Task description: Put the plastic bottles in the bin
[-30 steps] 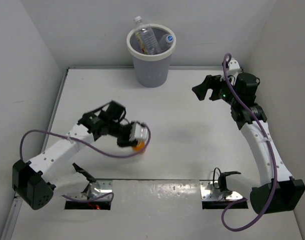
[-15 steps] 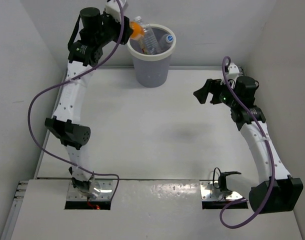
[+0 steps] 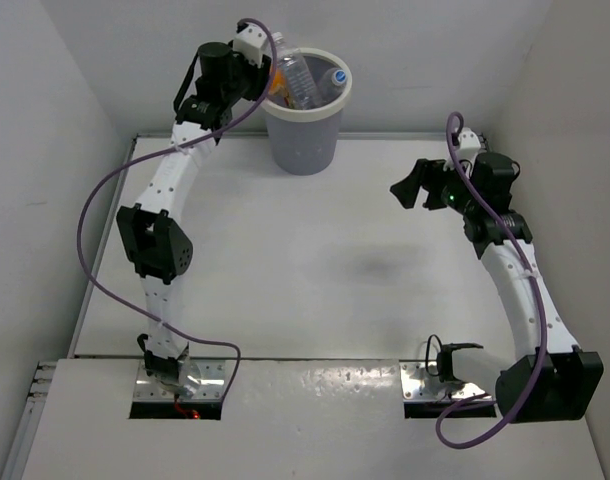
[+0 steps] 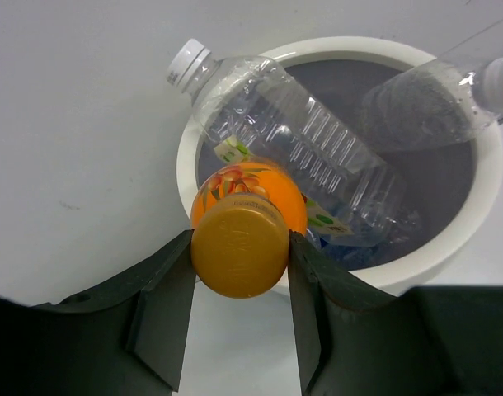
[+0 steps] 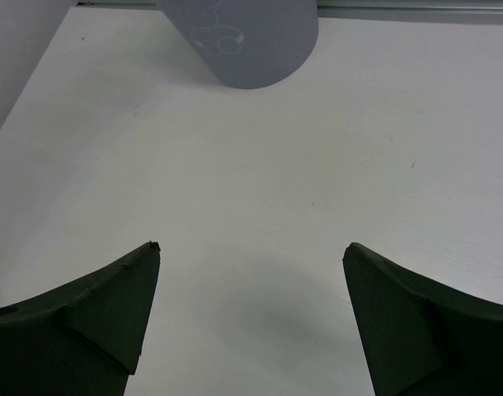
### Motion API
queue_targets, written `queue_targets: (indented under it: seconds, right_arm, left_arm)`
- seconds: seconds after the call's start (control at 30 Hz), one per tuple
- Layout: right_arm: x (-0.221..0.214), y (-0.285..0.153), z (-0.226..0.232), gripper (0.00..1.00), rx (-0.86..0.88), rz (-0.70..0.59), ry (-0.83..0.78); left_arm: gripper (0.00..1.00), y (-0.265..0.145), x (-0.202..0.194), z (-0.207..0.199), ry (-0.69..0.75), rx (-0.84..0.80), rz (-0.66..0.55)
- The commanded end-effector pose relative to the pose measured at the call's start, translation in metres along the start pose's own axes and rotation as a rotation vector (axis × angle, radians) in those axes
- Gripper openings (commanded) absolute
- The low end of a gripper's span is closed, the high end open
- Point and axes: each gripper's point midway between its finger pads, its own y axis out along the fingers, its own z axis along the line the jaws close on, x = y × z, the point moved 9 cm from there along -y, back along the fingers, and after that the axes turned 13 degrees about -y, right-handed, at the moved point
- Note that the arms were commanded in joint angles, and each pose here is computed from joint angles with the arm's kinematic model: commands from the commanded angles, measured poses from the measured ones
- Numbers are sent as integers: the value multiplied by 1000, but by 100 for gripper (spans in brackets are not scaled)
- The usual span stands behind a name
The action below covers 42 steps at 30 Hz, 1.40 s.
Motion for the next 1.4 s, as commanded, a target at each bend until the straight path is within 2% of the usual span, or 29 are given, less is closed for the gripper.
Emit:
queue_targets:
  seconds: [0.0,0.2,0.33,0.4,0.43,0.53,0.57,0.7,0.8,0.93,1.0,1.13,1.27,1.3,1.37]
  right_arm:
    - [1,-1,1,90,18,-20,-10]
    - [-2,-6,-6,90,-9,-8,-1]
    - [-5,-7,-6,90,-10,0,-1]
    - [-5,-8,-6,90,-8,1,-2]
    - [-6,-8,-6,90,-8,2,0]
    - [-5,-10,-5,90,0,3,3]
    - [-5,-10,-5,90,0,3,4]
    - [-8,-12,-3,90,6,7,11]
    - [-7,-14,-1,90,11,3,17]
    - [-5,-16,0,90,10,-2,17]
    - [-3,-16,0,90,12,-10,9]
    - [3,-18,0,90,12,-23,3]
    - [9,-20,0,91,7,-37,-10]
    - [12,-21,1,91,6,-45,-18]
    - [13,-23,1,93,-5,-51,-25]
  left_arm:
    - [0,0,36,-3,55,15,-150]
    - [0,20,9,-6,77,-5,-95]
    - [7,28,-8,-18,37,-92,-57]
    - [17,29,-12,-24,37,-111,-47]
    - [28,33,-17,-23,35,-111,-37]
    - [45,36,-24,-28,33,-120,-18]
    - [63,36,-24,-33,34,-129,-18]
    - [100,34,-25,-38,42,-124,-6]
    - [100,30,-16,-39,27,-125,-25]
    - [100,3,45,-45,-10,-132,-187]
    - [100,-24,89,-50,-42,-146,-319]
    - [100,-73,143,-53,-62,-134,-475]
    - [100,-101,148,-49,-72,-97,-422]
    - [100,-100,128,-43,-92,-78,-320]
    - [100,-119,116,-38,-102,-48,-243]
